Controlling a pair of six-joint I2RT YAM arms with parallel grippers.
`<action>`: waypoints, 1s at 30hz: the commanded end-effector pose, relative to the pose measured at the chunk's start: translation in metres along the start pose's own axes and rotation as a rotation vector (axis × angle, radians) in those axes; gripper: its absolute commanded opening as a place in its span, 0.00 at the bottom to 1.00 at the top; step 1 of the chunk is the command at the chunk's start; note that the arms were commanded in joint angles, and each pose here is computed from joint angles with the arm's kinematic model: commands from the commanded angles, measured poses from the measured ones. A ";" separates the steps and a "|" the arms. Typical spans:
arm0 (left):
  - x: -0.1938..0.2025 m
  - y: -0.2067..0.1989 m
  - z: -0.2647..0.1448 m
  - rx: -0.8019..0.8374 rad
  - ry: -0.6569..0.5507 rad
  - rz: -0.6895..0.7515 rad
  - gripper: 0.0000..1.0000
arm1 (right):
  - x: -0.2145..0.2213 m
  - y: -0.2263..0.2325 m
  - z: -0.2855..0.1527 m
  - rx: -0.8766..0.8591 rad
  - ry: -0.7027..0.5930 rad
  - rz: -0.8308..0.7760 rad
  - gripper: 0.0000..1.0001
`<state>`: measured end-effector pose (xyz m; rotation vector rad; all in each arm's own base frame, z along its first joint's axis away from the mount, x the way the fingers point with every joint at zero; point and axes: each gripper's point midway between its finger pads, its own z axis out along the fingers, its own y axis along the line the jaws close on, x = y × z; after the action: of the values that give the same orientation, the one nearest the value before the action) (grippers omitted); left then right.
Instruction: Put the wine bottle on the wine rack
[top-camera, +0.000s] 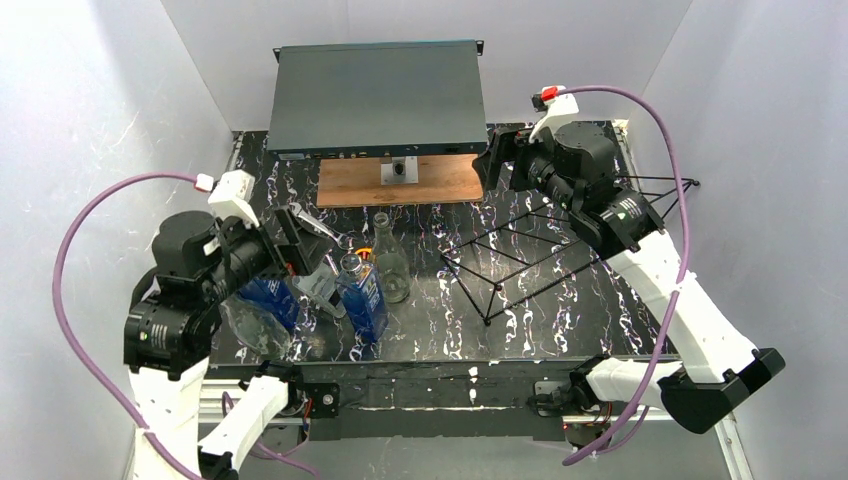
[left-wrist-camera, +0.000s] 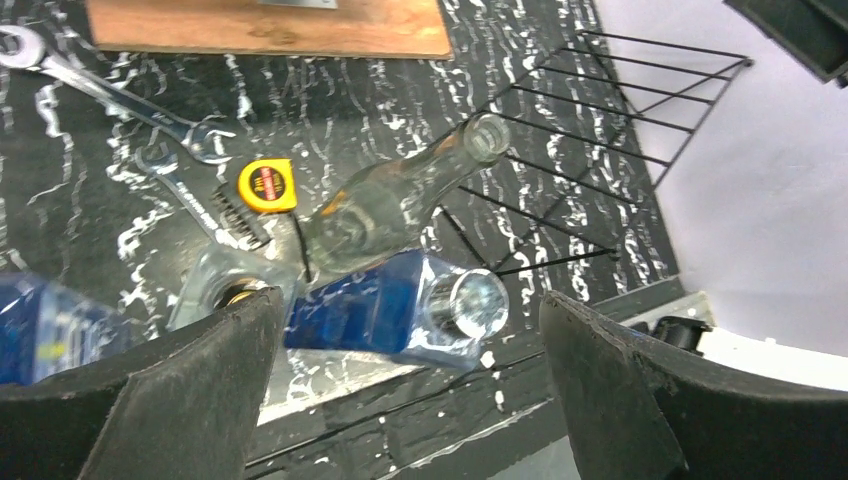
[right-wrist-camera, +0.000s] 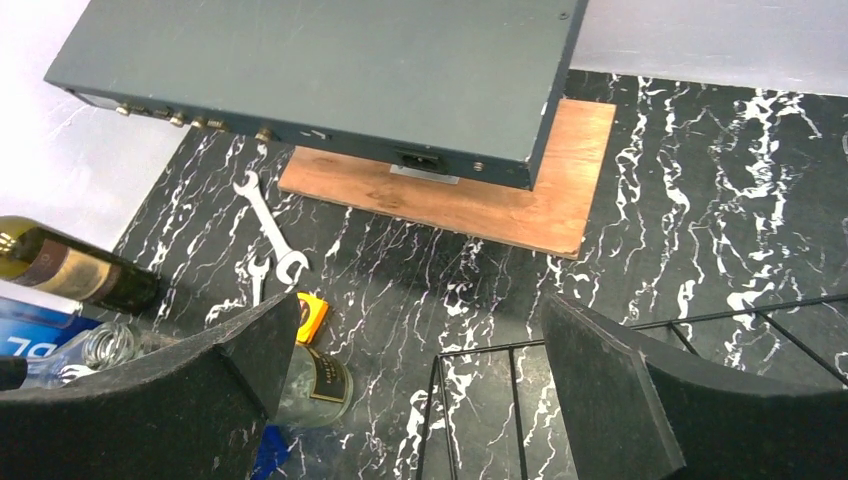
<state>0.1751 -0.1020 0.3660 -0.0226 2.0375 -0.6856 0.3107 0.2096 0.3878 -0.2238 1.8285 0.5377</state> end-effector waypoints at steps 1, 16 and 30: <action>0.021 0.029 -0.013 -0.141 0.049 0.043 0.99 | -0.005 0.016 0.008 -0.086 -0.019 -0.001 1.00; 0.041 0.069 0.008 -0.270 0.156 0.127 0.90 | 0.000 0.040 0.004 -0.234 -0.033 -0.018 1.00; 0.066 0.089 0.032 -0.299 0.240 0.121 0.69 | 0.012 0.039 0.012 -0.240 -0.003 -0.020 1.00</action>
<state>0.1838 -0.0622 0.2669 -0.0110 2.3203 -0.3430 0.2990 0.2487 0.3722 -0.3896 1.8159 0.7340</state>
